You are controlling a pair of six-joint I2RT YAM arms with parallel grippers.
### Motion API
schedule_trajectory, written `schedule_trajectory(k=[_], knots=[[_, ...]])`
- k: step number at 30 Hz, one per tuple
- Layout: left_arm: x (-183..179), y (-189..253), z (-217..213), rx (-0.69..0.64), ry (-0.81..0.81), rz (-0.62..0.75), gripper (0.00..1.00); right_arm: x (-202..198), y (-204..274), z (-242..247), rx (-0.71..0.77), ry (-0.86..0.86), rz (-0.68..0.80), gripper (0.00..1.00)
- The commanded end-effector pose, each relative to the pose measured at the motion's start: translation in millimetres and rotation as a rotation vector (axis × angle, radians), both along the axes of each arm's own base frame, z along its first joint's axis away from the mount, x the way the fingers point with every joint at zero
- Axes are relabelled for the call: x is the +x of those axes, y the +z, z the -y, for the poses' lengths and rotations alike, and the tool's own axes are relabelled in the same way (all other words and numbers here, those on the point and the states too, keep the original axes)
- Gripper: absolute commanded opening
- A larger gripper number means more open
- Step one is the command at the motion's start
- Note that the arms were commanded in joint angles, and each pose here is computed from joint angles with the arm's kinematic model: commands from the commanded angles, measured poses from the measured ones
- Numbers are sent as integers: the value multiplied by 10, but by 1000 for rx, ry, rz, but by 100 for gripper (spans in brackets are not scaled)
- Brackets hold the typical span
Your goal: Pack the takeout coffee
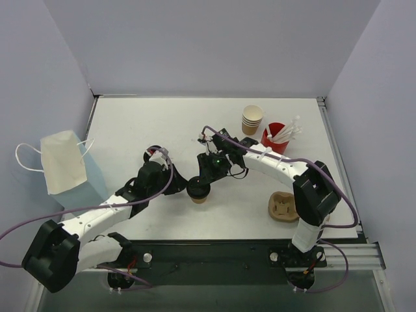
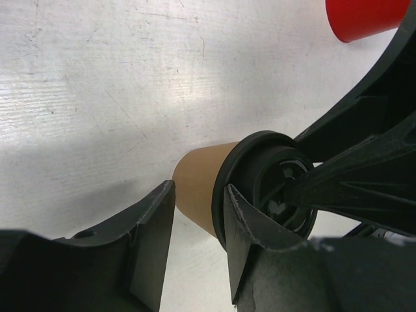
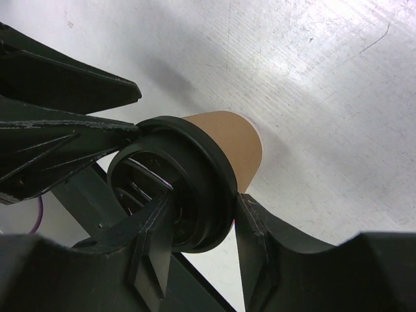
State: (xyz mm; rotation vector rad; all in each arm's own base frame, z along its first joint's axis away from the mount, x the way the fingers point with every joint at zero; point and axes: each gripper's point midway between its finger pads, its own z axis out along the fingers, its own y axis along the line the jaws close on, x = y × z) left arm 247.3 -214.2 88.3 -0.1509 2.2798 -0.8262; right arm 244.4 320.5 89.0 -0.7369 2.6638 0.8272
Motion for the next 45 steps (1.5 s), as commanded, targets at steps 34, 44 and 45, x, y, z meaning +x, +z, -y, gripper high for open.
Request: schedule_trajectory(k=[34, 44, 45], knots=[[-103, 25, 122, 64, -163, -18, 60, -147, -228, 205, -81, -79, -45, 43], [-98, -54, 110, 80, -162, -27, 58, 13, 33, 305, 1, -121, -39, 51], [-102, -64, 104, 83, -161, -29, 58, 37, 41, 333, 7, -129, -40, 51]])
